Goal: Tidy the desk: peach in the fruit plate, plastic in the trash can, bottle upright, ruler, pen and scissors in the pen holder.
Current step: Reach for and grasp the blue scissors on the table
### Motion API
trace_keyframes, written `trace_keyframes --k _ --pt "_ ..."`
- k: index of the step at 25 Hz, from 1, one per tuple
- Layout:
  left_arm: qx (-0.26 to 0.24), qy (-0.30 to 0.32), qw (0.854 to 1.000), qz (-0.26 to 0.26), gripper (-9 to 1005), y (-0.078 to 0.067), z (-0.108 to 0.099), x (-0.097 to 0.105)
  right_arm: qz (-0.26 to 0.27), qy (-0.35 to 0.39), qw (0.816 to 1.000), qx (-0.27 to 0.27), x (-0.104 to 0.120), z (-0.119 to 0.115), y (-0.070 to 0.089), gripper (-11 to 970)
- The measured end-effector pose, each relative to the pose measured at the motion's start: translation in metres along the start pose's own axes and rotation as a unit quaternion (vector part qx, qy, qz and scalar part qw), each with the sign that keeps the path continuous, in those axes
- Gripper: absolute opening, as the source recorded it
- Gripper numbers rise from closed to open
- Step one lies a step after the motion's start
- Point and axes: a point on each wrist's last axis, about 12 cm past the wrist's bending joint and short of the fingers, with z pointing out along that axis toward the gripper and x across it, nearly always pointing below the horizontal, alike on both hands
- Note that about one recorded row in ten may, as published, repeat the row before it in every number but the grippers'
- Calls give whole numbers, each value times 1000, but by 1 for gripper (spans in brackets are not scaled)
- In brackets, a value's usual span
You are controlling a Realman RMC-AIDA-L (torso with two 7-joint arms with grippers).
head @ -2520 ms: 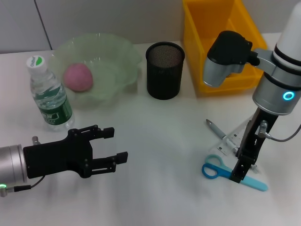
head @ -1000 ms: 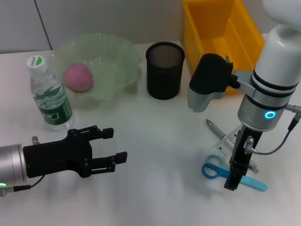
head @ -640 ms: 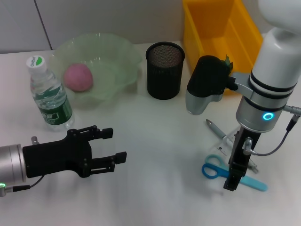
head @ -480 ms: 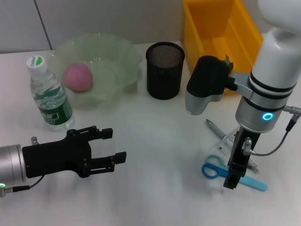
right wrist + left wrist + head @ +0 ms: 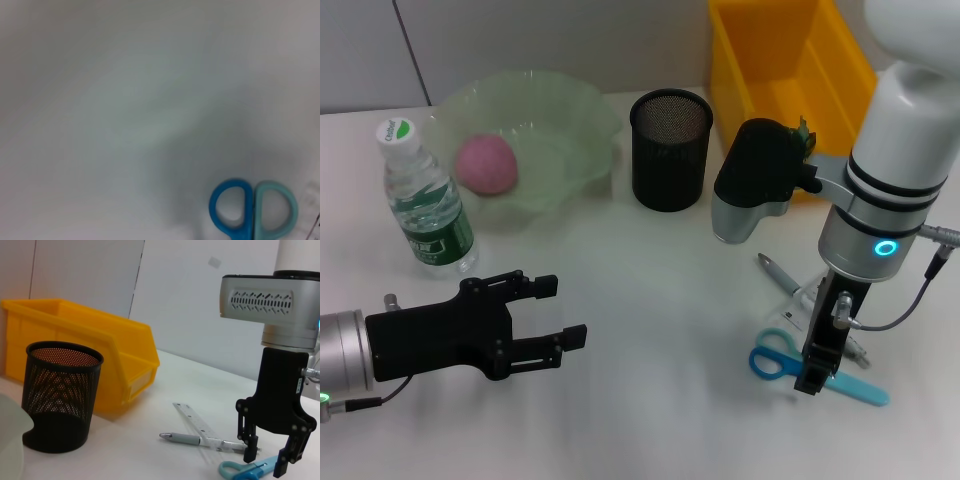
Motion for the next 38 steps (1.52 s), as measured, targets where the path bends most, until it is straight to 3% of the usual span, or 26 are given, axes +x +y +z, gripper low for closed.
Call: trace_keyframes --k 38 --pt "1 1 1000 1 791 0 0 -1 12 6 1000 14 0 8 1 455"
